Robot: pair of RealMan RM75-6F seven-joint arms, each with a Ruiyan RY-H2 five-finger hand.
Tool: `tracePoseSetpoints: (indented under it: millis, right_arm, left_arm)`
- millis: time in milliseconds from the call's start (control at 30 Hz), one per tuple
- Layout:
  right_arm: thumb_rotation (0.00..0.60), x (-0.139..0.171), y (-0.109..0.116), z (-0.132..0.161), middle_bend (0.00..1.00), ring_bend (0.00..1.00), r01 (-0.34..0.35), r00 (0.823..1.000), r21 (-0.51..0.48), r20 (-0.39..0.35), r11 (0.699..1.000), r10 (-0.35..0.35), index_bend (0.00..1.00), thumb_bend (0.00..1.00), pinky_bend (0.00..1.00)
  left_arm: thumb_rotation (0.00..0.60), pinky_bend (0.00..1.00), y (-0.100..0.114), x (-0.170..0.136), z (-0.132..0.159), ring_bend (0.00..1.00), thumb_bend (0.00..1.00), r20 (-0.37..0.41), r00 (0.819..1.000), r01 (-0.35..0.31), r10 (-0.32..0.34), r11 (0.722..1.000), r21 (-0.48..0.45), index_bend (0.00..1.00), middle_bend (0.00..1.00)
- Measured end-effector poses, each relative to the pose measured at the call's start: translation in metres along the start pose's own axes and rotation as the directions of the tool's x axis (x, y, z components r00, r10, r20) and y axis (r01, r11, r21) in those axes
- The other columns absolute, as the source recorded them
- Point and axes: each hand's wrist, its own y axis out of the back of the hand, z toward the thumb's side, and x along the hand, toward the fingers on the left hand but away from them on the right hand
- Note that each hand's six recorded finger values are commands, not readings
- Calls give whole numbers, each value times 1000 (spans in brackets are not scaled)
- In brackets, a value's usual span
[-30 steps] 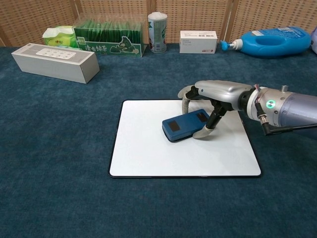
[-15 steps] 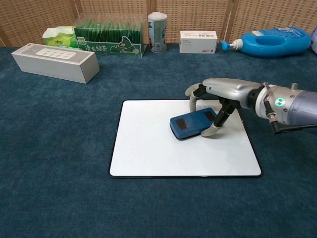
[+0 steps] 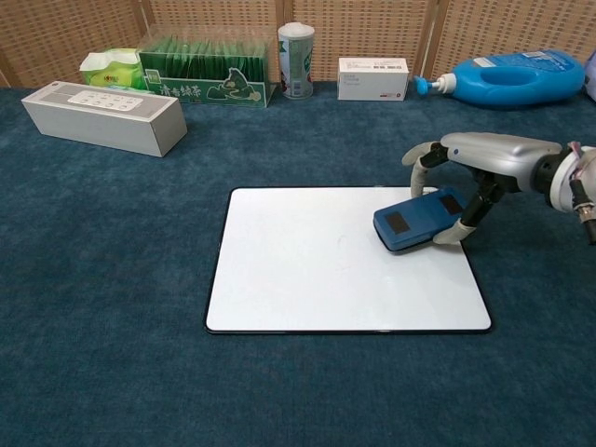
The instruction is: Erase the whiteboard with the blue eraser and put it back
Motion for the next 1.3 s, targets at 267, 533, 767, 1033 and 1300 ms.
tracePoseSetpoints:
  millis: [267, 533, 767, 1033, 1300]
  right_arm:
    - [600, 1, 8, 22, 124, 0, 4, 999, -2, -44, 1000, -4, 763, 149, 0]
    - [600, -7, -12, 48, 125, 0, -50, 996, 2, -75, 999, 50, 763, 151, 0]
    - [600, -17, -29, 61, 125, 0, -82, 993, 16, -78, 996, 83, 763, 150, 0]
    - [600, -15, -20, 39, 125, 0, -63, 998, 9, -27, 998, 64, 764, 152, 0]
    - [600, -5, -2, 7, 126, 0, -24, 999, 31, 34, 999, 23, 764, 151, 0]
  left_arm:
    - [600, 0, -3, 2, 1, 43, 322, 4, 1000, 5, -5, 1000, -8, 201, 94]
    - [600, 0, -3, 0, -5, 43, 323, -8, 1000, 7, -7, 1000, -13, 201, 93]
    - [600, 0, -5, -1, -8, 43, 323, -10, 1000, 9, -9, 1000, -20, 201, 92]
    - [600, 0, -3, -2, -8, 43, 323, -10, 1000, 6, -6, 1000, -16, 201, 93]
    - [600, 0, -4, 1, 0, 43, 322, 12, 1000, 6, -6, 1000, -14, 201, 92]
